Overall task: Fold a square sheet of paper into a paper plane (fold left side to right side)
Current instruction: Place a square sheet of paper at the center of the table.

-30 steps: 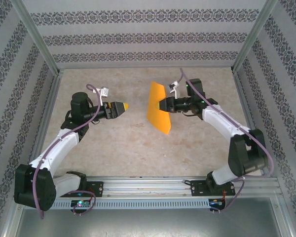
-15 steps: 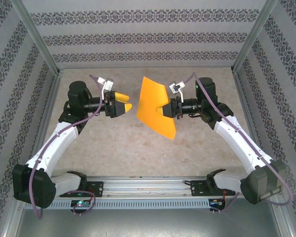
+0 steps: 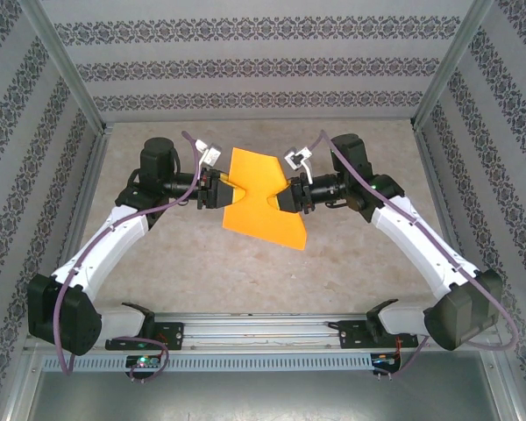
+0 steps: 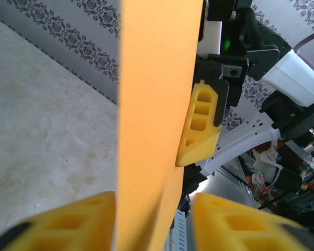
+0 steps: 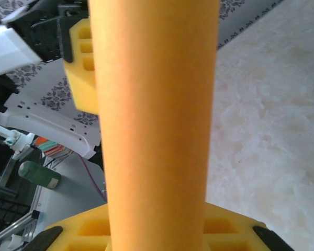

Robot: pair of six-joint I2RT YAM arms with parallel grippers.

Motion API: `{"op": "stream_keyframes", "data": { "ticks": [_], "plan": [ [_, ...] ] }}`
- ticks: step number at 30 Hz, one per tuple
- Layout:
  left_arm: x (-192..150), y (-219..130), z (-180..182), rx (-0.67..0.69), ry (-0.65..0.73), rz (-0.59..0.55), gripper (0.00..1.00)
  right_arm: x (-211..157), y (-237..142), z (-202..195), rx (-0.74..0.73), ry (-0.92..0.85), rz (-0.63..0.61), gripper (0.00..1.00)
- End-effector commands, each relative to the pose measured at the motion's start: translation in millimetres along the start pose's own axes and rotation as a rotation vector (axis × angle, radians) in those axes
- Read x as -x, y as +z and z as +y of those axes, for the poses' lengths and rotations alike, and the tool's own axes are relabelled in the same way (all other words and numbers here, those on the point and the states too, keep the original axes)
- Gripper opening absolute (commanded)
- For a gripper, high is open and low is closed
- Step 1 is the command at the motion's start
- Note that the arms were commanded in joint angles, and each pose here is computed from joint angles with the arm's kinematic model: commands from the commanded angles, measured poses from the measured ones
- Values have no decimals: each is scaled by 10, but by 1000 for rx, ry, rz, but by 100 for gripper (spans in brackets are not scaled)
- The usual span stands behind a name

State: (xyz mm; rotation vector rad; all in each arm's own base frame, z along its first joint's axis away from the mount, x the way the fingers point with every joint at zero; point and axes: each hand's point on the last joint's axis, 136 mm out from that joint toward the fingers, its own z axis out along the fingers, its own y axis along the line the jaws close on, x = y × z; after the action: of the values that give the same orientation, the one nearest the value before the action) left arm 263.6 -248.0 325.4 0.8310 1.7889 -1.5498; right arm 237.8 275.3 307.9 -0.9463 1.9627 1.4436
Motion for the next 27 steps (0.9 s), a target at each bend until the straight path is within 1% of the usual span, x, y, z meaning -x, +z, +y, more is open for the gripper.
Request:
{"op": "stream_keyframes", "data": {
  "ticks": [1, 2, 4, 7, 9, 11, 14, 17, 19, 22, 24, 27],
  "plan": [
    [4, 28, -11, 3, 21, 12, 11, -2, -11, -129, -64, -11, 21, 30],
    [-15, 30, 29, 18, 10, 13, 4, -9, -20, -192, -92, 0, 22, 32],
    [-48, 35, 149, 69, -15, 11, 0, -31, -48, -318, -140, 28, 19, 38],
    [-153, 48, 363, 136, -73, 16, 0, -51, -124, -536, -216, 85, -1, 47],
    [-228, 65, 526, 172, -134, 17, 0, -79, -187, -724, -303, 123, -17, 53],
    [-332, 97, 735, 212, -216, 17, 0, -131, -255, -909, -381, 170, -25, 62],
    [-595, 177, 1103, 254, -380, 42, 0, -200, -336, -1160, -454, 256, -50, 69],
    [-926, 255, 1472, 297, -534, 74, 0, -324, -375, -1416, -514, 359, -67, 73],
    [-1148, 274, 1680, 341, -608, 98, 0, -427, -384, -1575, -565, 422, -70, 73],
    [-1486, 233, 1953, 447, -683, 156, 0, -620, -360, -1791, -617, 533, -65, 72],
    [-1642, 218, 2062, 483, -710, 192, 0, -746, -312, -1919, -631, 610, -67, 67],
    [-1814, 184, 2178, 538, -752, 225, 0, -919, -166, -2049, -616, 700, -60, 51]
  ]
}}
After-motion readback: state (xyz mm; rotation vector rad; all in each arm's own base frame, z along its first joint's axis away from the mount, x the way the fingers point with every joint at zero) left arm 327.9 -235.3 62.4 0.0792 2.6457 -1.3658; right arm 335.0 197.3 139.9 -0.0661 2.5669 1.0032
